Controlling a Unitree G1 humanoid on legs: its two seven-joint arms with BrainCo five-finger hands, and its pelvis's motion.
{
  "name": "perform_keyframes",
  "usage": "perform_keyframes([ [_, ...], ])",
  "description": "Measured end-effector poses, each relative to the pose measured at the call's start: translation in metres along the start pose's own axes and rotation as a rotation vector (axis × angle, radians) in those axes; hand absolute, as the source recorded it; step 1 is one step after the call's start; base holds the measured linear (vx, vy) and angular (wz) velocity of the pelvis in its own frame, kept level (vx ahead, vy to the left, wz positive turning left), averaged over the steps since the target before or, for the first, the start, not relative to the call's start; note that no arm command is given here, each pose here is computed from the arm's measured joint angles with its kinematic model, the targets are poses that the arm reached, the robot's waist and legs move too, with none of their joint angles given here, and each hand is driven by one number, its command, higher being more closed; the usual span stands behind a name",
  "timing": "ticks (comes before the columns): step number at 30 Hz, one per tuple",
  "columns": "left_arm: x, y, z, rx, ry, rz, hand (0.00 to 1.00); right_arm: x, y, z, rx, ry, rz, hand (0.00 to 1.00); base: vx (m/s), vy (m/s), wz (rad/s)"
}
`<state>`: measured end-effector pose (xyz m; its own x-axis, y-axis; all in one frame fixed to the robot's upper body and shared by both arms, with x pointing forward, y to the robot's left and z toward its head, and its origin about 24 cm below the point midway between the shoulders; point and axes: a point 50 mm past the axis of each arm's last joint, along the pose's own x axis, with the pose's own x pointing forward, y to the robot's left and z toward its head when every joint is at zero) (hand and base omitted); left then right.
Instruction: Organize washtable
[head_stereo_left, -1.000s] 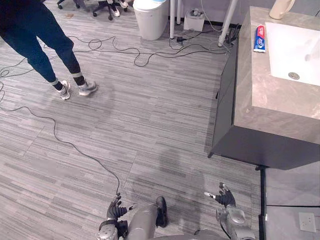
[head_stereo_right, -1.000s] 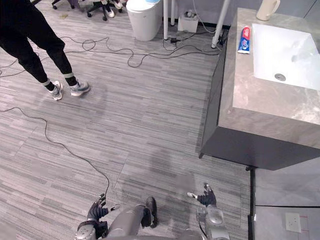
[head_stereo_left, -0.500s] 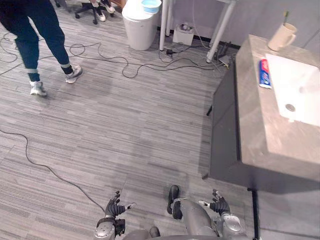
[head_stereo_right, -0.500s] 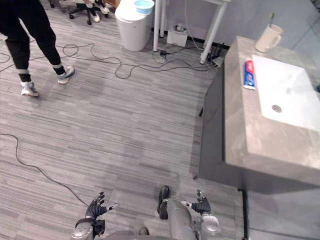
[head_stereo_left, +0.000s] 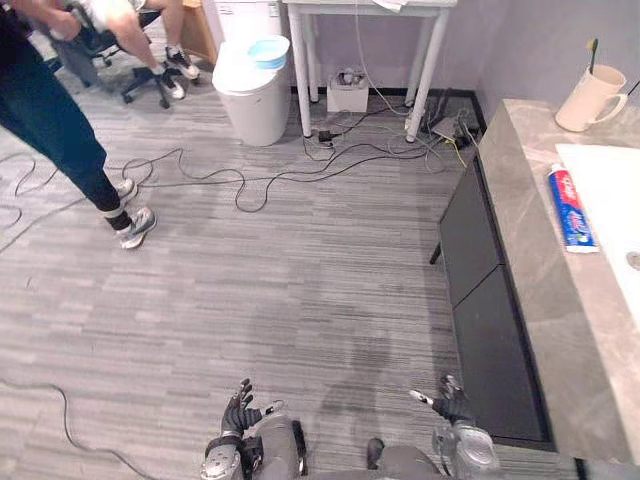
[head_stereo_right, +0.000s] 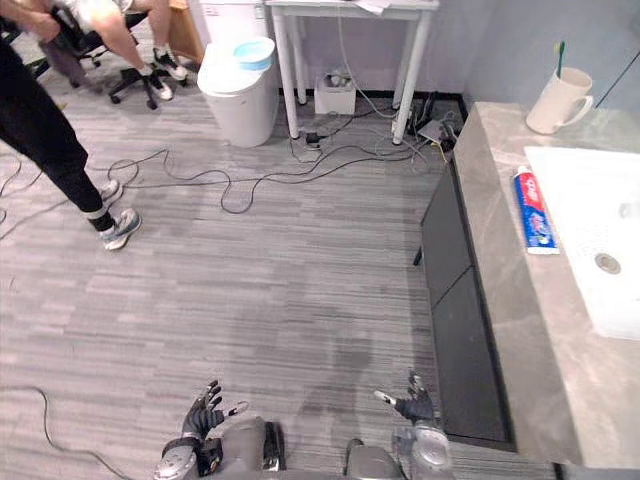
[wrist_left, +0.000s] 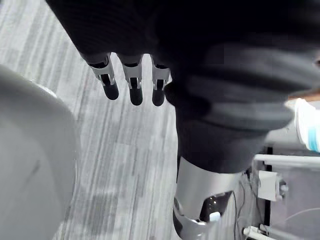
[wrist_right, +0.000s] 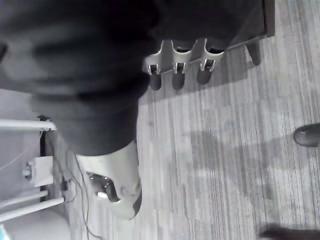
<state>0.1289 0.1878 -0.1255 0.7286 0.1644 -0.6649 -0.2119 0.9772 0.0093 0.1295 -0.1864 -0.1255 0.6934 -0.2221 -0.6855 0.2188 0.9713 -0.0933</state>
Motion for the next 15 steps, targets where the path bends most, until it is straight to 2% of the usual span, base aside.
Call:
perform_keyframes([
  [2,0.000,0.001,0.002,-0.001,-0.009,0.003,0.00,-0.004,0.007,-0.006,0.004,0.015,0.018,0.00,0.35,0.241,-0.95],
  [7,-0.002,-0.004,0.008,0.025,-0.044,-0.031,0.00,-0.006,0.023,0.026,0.004,-0.134,0.084,0.00,0.32,0.152,-1.35],
  [15,0.007,0.004,0.016,0.058,-0.046,-0.016,0.00,0.002,0.032,0.019,-0.073,-0.075,0.131,0.00,0.30,-0.049,-0.99],
])
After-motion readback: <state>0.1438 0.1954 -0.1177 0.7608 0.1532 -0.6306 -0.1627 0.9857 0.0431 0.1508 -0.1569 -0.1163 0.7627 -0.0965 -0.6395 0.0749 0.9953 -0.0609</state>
